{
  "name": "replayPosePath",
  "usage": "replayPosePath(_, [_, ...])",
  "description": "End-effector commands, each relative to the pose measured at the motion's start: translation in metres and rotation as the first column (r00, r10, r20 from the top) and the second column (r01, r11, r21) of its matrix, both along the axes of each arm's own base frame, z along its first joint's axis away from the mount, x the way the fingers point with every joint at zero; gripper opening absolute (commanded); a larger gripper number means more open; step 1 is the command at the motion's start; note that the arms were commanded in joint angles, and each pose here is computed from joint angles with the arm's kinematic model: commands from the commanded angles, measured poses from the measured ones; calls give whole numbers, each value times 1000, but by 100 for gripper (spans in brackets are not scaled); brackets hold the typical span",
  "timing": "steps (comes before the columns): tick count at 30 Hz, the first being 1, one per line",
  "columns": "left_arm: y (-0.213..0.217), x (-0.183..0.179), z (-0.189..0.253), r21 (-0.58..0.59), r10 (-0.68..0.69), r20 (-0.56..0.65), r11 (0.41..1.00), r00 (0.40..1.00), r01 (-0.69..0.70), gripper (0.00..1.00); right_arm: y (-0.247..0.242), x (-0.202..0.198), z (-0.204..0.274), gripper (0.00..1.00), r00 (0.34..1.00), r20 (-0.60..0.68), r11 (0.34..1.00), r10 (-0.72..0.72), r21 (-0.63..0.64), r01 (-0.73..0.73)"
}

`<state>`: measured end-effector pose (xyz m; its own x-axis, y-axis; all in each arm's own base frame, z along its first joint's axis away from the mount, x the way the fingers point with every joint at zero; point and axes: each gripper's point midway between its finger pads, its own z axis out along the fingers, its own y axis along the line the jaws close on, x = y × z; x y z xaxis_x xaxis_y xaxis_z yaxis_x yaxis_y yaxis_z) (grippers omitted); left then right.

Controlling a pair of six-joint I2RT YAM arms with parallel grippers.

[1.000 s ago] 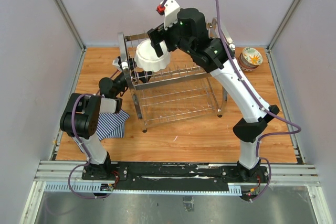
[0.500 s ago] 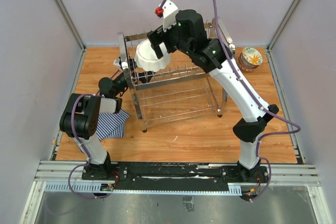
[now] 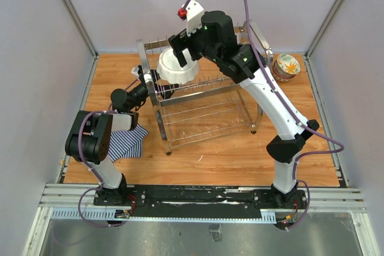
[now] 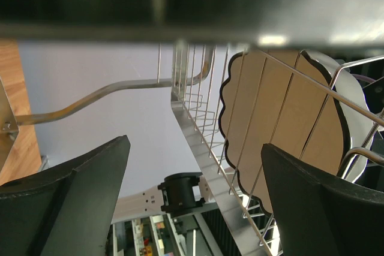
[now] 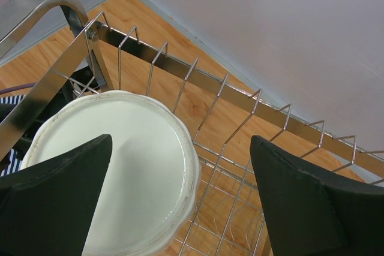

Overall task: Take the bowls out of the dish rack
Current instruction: Adjust the bowl in the dish rack.

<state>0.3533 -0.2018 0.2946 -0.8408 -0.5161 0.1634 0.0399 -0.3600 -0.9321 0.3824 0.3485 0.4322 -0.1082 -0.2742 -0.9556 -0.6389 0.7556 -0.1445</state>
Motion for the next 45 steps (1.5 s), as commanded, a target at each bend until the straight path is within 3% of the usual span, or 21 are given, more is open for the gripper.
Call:
replayPosePath(1, [5, -68, 75, -65, -22, 411, 996, 911, 54, 96, -12, -3, 15, 99, 999, 32, 1000, -18, 6, 18])
replayPosePath(20, [18, -70, 25, -50, 41, 252, 998, 967, -29, 92, -19, -6, 11, 99, 999, 23, 999, -40, -21, 40])
replayPosePath(29, [36, -63, 6, 83, 157, 175, 981, 972, -173, 92, -23, -9, 15, 99, 998, 32, 999, -46, -23, 47])
replayPosePath(35, [54, -50, -14, 317, 304, 107, 892, 946, -323, 96, -28, -9, 26, 99, 997, 53, 998, -64, -10, 65])
replayPosePath(41, [77, -61, -21, 390, 449, 108, 802, 887, -453, 97, -28, -11, 25, 99, 997, 54, 999, -54, -2, 54])
replayPosePath(45, [98, -64, -39, 483, 571, 55, 703, 819, -522, 97, -30, -11, 32, 99, 995, 78, 998, -63, 9, 62])
